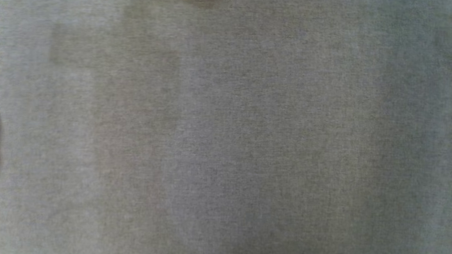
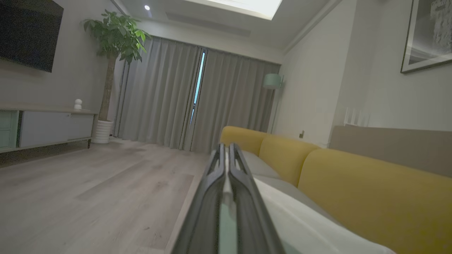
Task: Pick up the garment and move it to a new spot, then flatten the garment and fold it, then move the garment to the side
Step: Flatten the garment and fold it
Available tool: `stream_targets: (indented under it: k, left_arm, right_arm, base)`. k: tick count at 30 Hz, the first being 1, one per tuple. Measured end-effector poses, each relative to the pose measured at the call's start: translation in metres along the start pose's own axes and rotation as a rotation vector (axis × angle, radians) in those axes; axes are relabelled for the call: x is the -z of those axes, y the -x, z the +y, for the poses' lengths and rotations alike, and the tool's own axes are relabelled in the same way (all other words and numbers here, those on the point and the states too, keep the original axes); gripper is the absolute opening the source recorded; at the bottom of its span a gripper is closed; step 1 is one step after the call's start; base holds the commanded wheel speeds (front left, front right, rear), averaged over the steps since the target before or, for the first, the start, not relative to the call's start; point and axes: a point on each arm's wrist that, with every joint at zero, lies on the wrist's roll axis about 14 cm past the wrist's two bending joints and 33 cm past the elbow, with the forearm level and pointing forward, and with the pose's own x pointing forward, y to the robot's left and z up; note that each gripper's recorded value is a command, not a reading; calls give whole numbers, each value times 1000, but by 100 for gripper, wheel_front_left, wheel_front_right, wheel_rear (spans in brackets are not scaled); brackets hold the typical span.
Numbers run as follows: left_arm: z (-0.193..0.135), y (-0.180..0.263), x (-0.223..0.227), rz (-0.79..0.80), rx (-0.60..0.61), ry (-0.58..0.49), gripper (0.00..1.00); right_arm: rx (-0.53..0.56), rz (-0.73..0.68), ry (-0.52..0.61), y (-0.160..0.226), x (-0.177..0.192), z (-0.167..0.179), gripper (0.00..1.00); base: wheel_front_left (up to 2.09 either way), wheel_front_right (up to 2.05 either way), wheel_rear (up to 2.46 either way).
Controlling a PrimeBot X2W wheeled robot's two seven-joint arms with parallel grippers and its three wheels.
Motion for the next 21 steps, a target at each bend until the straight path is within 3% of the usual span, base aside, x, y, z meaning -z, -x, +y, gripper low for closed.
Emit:
stream_targets:
  k: [2, 8, 14, 21]
  left_arm:
    - [13, 34, 48, 128, -30, 4, 0]
    - [16, 110, 103, 316, -21, -3, 0]
    - [11, 184, 118, 434, -5, 52, 0]
    - [14, 245, 100, 476, 9, 56, 0]
  right_arm:
    - [-16, 155, -8, 25, 56, 8, 0]
    - [-55, 438, 8, 84, 125, 19, 0]
    - [-108, 616, 12, 138, 148, 38, 0]
    - [-164, 724, 26, 190, 148, 48, 0]
  base:
    - [0, 0, 0]
    - [0, 0, 0]
    - [0, 0, 0]
    - [0, 0, 0]
